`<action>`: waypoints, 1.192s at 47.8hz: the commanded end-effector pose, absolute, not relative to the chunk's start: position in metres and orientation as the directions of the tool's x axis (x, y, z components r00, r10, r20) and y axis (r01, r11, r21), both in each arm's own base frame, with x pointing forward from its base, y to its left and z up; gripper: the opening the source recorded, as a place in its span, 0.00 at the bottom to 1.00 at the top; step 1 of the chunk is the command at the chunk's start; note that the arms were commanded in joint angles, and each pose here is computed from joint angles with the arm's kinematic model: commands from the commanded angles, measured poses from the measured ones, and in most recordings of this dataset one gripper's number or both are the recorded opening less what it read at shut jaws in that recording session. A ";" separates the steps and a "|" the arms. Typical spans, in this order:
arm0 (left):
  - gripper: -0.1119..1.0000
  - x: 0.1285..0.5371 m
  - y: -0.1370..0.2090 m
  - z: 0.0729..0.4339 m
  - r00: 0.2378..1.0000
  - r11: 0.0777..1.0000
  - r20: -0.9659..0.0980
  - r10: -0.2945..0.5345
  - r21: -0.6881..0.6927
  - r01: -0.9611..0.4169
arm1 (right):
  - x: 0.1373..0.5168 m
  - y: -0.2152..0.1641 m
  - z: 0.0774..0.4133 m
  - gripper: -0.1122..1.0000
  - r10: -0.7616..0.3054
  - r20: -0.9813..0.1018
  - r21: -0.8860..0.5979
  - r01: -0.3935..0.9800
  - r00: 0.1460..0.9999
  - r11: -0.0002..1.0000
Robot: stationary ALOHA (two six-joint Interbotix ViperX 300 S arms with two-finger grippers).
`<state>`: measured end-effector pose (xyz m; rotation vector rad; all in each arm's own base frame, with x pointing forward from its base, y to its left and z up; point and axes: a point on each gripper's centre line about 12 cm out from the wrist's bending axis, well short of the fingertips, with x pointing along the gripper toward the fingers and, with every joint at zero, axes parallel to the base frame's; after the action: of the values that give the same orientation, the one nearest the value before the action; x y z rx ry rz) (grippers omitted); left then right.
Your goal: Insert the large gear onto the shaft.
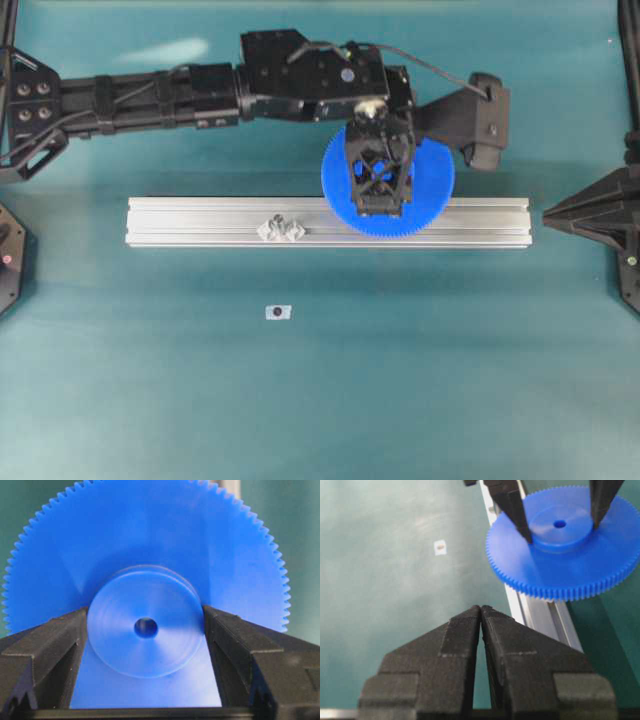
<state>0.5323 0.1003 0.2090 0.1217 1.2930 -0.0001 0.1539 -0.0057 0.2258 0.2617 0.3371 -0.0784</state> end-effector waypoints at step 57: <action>0.79 0.534 0.065 0.211 0.298 0.995 -0.953 0.056 0.077 0.059 | 0.156 -0.006 0.232 0.23 -0.035 -0.321 0.259 0.123 0.947 0.958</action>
<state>0.5350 0.0775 0.2067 0.0863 1.2703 0.0182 0.1538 -0.0059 0.2251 0.2666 0.3383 -0.0801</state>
